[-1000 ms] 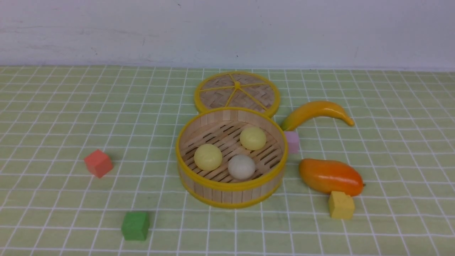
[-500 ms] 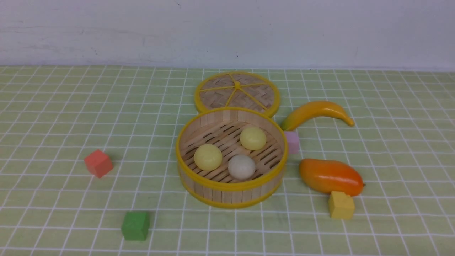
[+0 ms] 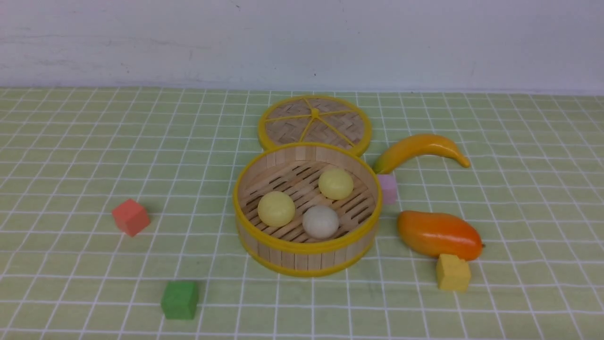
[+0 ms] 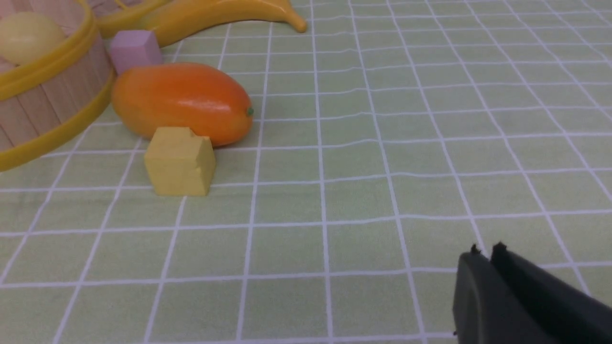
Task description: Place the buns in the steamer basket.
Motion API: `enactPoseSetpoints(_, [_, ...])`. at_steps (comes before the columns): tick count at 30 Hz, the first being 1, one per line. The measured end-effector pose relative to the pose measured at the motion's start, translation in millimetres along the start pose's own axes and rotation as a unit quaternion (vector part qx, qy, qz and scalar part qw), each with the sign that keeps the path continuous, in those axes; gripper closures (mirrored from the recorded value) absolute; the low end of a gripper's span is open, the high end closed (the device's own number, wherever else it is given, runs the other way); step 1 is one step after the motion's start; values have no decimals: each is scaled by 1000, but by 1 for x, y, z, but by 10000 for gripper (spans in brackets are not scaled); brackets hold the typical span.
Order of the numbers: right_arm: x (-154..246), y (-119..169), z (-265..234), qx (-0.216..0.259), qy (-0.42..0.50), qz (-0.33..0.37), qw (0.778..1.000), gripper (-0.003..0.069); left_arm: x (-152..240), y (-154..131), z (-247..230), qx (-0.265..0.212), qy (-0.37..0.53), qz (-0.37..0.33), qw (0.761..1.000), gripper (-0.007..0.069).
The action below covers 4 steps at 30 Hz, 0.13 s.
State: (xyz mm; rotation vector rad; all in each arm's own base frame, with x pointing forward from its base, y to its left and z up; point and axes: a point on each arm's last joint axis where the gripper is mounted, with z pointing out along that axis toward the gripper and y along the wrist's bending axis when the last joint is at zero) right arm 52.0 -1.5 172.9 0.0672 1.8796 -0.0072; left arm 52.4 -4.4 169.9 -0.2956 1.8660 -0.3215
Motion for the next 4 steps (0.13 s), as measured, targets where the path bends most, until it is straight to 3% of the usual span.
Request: enactPoseSetpoints(4, [0, 0, 0, 0, 0, 0, 1000, 625, 0, 0, 0, 0, 0, 0, 1000, 428])
